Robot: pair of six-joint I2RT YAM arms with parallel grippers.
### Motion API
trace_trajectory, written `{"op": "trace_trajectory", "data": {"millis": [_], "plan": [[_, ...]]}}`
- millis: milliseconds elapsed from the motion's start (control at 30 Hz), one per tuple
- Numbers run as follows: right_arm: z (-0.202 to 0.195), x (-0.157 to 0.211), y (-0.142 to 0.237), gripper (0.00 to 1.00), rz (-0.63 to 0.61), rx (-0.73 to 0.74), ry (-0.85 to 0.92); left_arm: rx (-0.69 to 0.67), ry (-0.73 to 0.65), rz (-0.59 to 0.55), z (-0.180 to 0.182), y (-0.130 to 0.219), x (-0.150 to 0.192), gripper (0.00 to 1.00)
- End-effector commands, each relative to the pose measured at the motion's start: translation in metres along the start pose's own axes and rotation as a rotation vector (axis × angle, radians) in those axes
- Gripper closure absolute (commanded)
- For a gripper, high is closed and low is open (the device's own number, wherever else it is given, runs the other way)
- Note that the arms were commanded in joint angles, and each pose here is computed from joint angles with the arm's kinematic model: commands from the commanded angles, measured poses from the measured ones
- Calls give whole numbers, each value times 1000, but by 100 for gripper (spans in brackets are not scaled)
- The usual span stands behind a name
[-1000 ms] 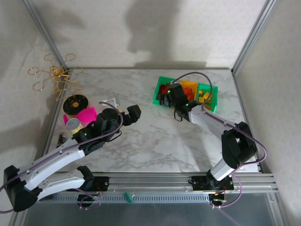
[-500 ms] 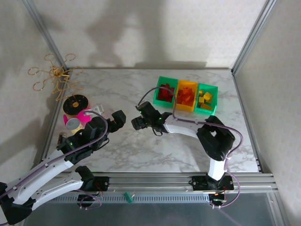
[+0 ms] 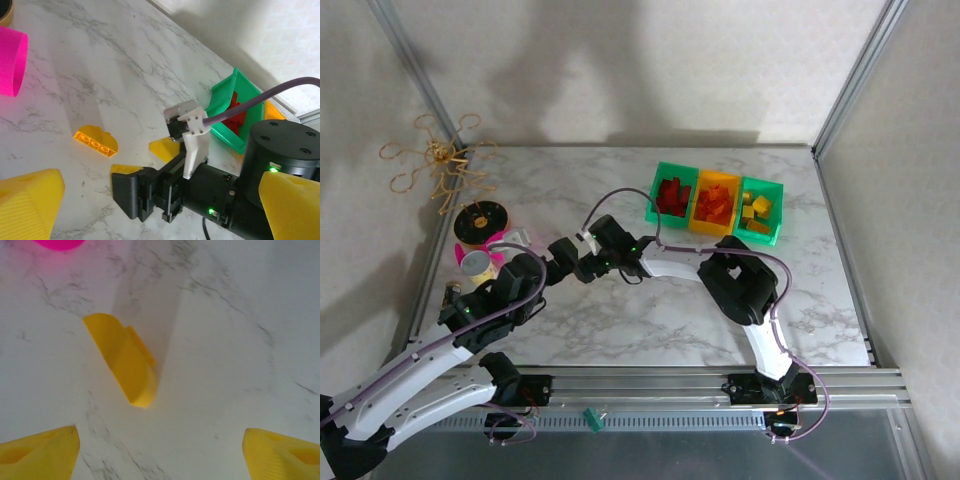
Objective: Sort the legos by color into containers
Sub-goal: Pick up the lego from the middle-left of the table.
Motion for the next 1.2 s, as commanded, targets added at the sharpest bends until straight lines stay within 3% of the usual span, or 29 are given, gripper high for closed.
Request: {"op": "trace_trajectory", "data": {"millis": [0,167,333,633,867,1167], "plan": [[14,-11,-13,16,-31,-66,57,-56,21,-31,13,0,-3,0],[18,-12,-31,20,-22,-106,83,-73,27,-43,15,-1,-4,0],[10,-16,-48,27,-9,-53,99,-83,23,-46,16,-5,-3,0],[7,-16,-58,49,17,-40,121,-86,15,-42,14,-10,-1,0],[9,-24,-43,67,0,-36,123,-85,5,-50,11,-11,-5,0],[11,-54,15,77,-115,-24,79,-20,2,-28,-5,-10,-9,0]]}}
Point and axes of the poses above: each hand's point on the last joint's axis, 136 mm out from that joint toward the fingers, its own y axis back along the fingers, its own z axis along the line the jaws close on, x = y × z, the point moved 4 cm from there along y, back along the fingers
